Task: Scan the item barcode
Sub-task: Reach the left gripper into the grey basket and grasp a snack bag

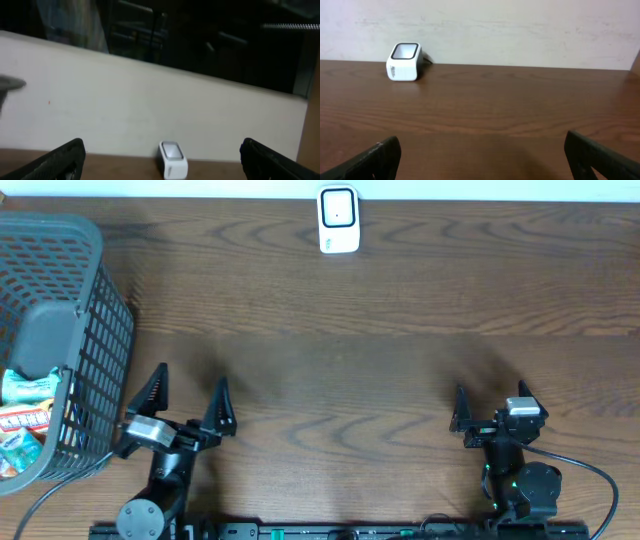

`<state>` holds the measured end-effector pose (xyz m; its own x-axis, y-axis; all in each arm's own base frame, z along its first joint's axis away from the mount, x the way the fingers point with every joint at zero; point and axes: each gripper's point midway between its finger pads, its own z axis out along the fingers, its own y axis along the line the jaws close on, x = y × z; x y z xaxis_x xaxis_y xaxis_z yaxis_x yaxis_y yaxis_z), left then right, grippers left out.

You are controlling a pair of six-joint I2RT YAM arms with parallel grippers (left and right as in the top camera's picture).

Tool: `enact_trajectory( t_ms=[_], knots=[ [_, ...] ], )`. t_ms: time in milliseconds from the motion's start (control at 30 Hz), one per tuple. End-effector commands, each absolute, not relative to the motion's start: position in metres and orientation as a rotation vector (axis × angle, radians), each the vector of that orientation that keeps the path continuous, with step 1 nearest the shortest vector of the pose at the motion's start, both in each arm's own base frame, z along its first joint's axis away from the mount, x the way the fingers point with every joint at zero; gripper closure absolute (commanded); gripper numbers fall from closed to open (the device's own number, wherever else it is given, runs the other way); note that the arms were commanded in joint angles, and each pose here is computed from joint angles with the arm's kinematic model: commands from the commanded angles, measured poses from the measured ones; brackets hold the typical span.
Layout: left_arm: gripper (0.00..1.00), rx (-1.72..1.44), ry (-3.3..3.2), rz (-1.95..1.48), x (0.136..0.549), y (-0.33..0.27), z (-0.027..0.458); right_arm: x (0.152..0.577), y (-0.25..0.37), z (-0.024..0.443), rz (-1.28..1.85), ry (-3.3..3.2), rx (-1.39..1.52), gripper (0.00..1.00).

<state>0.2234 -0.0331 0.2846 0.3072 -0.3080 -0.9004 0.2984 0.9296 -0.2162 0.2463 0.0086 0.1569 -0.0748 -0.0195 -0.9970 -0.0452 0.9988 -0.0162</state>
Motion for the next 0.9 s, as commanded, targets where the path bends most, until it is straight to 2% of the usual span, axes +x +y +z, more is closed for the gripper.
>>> enact_trajectory(
  t_ms=[0,67,167,267,400,500,567,633,833,867],
  knots=[
    [0.02,0.0,1.087,-0.324,0.208,-0.026,0.364,0.246,0.007,0.157,0.019,1.645,-0.038,0.01],
    [0.02,0.008,1.173,-0.292,0.219,-0.025,0.389,0.246,0.007,0.156,0.02,1.646,-0.038,0.01],
    [0.02,0.127,1.493,-0.279,0.248,-0.041,0.395,0.246,0.007,0.156,0.019,1.646,-0.038,0.01],
    [0.02,0.29,1.758,-0.508,0.253,-0.08,0.387,0.246,0.007,0.156,0.02,1.646,-0.038,0.01],
    [0.02,0.192,1.861,-0.529,0.291,-0.072,0.39,0.246,0.007,0.156,0.019,1.646,-0.038,0.01],
    [0.02,-0.162,1.983,-0.431,0.325,-0.021,0.406,0.246,0.007,0.156,0.019,1.646,-0.038,0.01],
    [0.02,-0.306,2.069,-0.313,0.331,0.013,0.407,0.246,0.007,0.156,0.02,1.646,-0.038,0.01],
    [0.02,-0.542,2.184,-0.103,0.334,0.073,0.404,0.246,0.007,0.157,0.019,1.645,-0.038,0.01],
    [0.03,-0.775,2.227,0.002,0.353,0.147,0.383,0.246,0.007,0.156,0.019,1.646,-0.038,0.01],
    [0.03,-0.896,2.187,0.013,0.352,0.166,0.379,0.246,0.007,0.156,0.02,1.646,-0.038,0.01]
  ],
)
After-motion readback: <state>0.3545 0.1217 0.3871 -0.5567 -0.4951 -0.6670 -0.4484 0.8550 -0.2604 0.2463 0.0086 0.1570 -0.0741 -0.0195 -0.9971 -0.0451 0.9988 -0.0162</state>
